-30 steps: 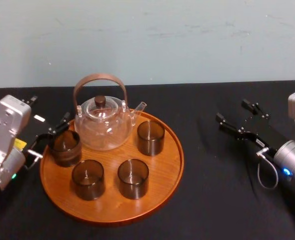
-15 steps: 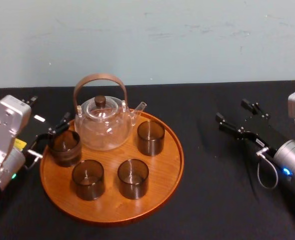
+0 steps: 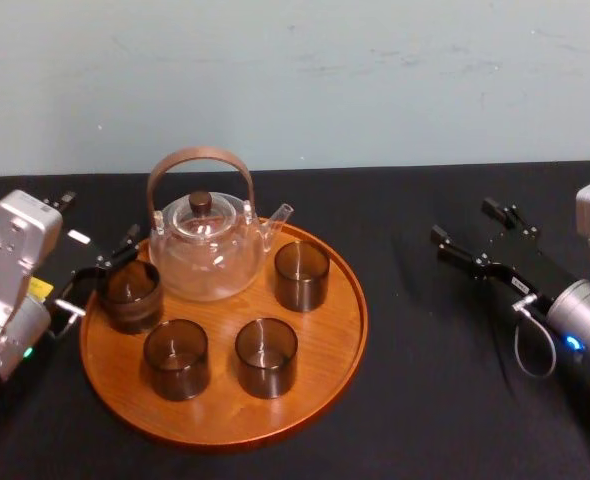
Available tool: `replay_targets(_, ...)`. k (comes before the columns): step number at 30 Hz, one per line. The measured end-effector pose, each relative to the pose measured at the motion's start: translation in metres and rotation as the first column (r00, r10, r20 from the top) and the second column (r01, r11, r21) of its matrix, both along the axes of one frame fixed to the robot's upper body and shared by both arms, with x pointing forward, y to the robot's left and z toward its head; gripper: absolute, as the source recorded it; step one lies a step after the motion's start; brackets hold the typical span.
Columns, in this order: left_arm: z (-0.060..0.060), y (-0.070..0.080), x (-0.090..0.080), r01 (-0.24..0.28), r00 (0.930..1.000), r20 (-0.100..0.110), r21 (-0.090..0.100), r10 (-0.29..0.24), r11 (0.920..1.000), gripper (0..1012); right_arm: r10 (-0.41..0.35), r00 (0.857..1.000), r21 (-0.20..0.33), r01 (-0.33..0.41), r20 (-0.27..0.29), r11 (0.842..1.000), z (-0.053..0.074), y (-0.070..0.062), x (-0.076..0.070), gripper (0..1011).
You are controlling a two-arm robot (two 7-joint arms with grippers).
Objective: Pick up the glass from the table and place it on the tray.
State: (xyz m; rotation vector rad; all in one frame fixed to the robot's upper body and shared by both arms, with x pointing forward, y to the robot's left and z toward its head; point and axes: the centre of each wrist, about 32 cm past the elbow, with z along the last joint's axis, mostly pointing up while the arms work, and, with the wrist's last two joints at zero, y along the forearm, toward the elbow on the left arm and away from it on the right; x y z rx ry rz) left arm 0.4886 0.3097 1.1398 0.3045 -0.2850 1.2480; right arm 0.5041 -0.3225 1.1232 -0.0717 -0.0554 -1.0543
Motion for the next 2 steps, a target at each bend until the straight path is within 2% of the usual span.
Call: replay_targets(2,0.0000,0.0000,0.0000,0.000,1.0000,0.000,0.000,0.000,1.0000,1001,0.000,1.000,0.000,0.000,0.000,1.000,0.0000,0.0000,0.0000,1002)
